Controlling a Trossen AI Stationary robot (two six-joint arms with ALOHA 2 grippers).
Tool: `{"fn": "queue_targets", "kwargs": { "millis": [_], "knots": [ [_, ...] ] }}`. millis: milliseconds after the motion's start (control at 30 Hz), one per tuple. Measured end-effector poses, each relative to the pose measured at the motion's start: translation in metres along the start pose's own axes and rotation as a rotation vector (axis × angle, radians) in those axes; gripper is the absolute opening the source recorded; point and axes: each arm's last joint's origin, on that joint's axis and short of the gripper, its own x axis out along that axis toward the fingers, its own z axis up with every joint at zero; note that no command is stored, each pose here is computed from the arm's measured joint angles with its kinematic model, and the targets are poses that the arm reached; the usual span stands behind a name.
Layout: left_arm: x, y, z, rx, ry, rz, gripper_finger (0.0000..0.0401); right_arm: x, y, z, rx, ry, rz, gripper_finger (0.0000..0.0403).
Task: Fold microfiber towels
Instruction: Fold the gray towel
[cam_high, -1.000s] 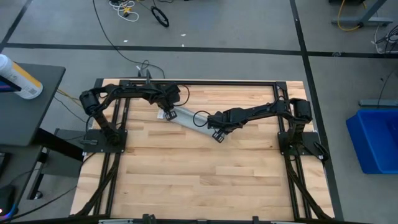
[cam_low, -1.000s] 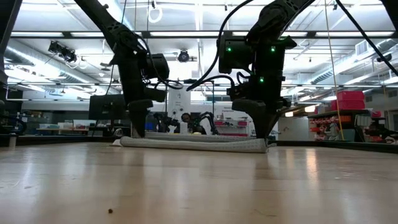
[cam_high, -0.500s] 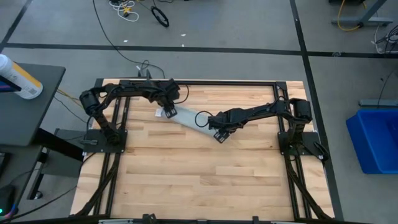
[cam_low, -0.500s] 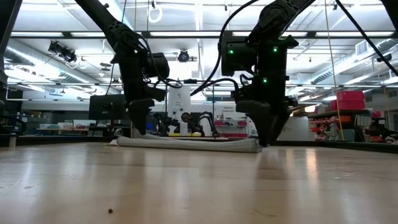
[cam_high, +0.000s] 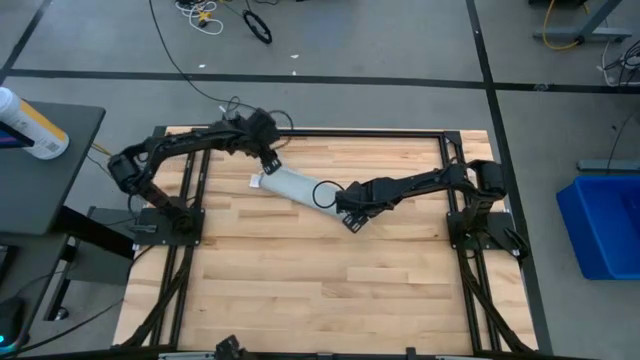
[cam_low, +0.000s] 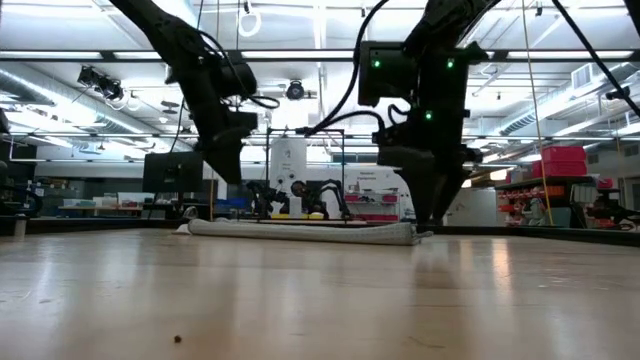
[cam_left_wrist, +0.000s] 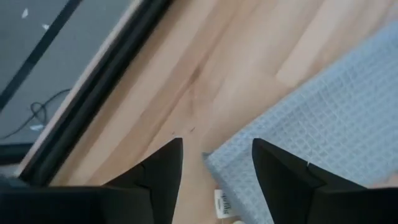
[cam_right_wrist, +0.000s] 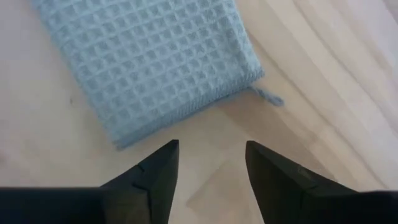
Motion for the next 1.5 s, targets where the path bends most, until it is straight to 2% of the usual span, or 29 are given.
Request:
{"fn": "queue_targets", "kwargs": {
  "millis": [167, 400, 600, 733, 833, 1033, 1200, 1500],
  "knots": [
    [-0.020, 0.002, -0.002, -0.094, -0.036, -0.091, 0.0206, -0.016, 0.012, -0.012, 0.039, -0.020, 0.060, 0.0208],
    [-0.027, -0.022, 0.000, -0.102, -0.050, -0.246, 0.0206, -0.051, 0.034, -0.029, 0.149, -0.129, 0.241, 0.0188],
    [-0.029, -0.034, 0.003, -0.009, -0.081, -0.297, 0.0206, -0.064, 0.045, -0.023, 0.490, -0.224, 0.388, 0.0187],
    [-0.029, -0.029, 0.004, 0.001, -0.093, -0.309, 0.0206, -0.062, 0.045, -0.014, 0.709, -0.306, 0.449, 0.0206],
    [-0.028, -0.021, 0.003, 0.002, -0.094, -0.309, 0.0206, -0.052, 0.040, -0.010, 0.809, -0.335, 0.460, 0.0217],
    [-0.026, -0.003, 0.002, -0.016, -0.107, -0.289, 0.0206, -0.026, 0.023, -0.019, 0.846, -0.246, 0.399, 0.0212],
    [-0.026, 0.009, 0.000, -0.067, -0.105, -0.264, 0.0206, -0.024, 0.009, -0.029, 0.849, -0.189, 0.402, 0.0209],
    [-0.025, 0.017, -0.002, -0.092, -0.106, -0.287, 0.0206, -0.020, -0.014, -0.049, 0.931, -0.153, 0.386, 0.0229]
  ]
}}
